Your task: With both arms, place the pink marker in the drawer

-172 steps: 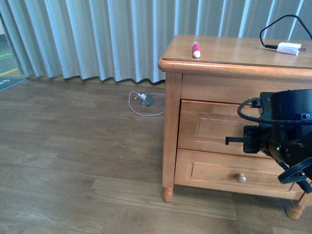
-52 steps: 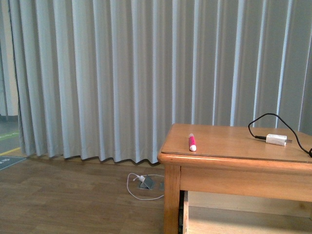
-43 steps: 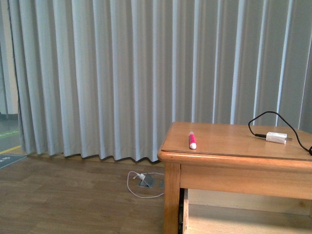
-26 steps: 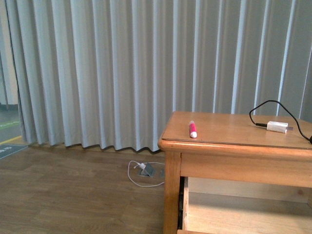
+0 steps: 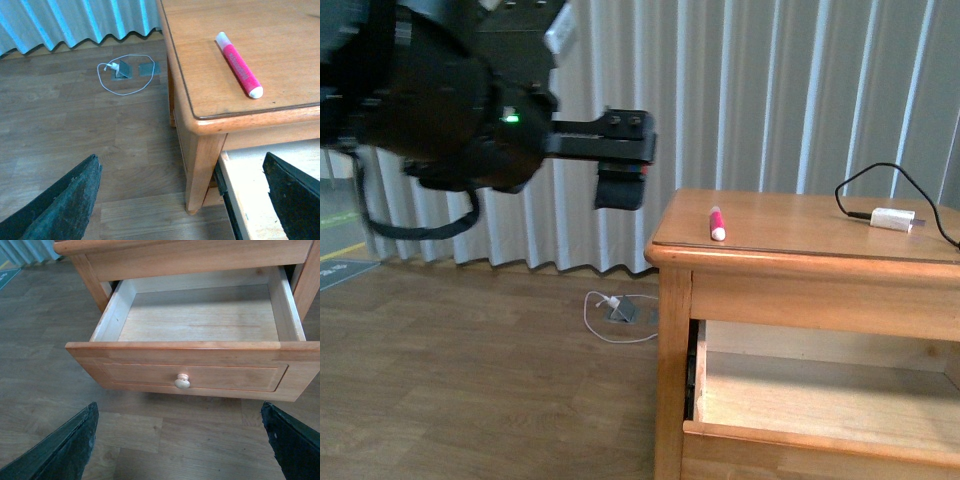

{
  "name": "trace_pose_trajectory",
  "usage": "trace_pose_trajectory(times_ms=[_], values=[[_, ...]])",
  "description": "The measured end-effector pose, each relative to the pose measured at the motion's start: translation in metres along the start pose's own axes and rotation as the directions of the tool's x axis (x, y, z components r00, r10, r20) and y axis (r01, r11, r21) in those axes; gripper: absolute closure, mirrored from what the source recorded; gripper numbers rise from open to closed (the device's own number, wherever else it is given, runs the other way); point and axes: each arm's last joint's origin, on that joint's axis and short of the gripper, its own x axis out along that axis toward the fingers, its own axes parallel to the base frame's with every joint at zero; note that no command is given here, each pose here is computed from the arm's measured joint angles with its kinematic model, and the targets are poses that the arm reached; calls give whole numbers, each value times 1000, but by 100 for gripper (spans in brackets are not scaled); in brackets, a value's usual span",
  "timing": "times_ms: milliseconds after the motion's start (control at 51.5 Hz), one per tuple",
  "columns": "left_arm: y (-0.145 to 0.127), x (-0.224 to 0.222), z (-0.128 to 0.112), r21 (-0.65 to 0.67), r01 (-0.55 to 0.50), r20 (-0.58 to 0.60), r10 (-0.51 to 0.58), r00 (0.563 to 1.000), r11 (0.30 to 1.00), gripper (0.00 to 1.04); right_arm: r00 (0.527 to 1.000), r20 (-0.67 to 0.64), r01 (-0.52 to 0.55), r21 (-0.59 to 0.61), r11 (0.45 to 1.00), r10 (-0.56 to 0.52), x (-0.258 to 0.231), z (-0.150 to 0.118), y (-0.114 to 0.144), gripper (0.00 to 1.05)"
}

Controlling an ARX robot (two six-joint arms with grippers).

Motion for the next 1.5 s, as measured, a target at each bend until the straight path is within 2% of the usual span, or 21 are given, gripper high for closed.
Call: trace_pose_trajectory(times_ms=[155,447,718,913,1379,1437,1495], values=[[-34,55,5,20,15,-46,-14,999,1000,6,1000,0,0,0,1000,0,0,0,0,8],[-61,123,10,-39,9,-119,-13,993,999,6,1000,0,0,0,1000,0,0,0,0,8],[-82,157,14,-44,1,-146,-8,989,999,6,1000,0,0,0,1000,0,0,0,0,8],[-88,161,16,23,-1,-174,5,985,1000,7,1000,0,0,0,1000,0,0,0,0,8],[-80,161,11,33,-6,-184,12,983,999,80,1000,0,0,0,1000,0,0,0,0,8],[-78,160,11,30,-4,-179,9,984,1000,87,1000,0,0,0,1000,0,0,0,0,8],[-75,158,11,28,18,-166,-13,986,999,90,1000,0,0,0,1000,0,0,0,0,8]])
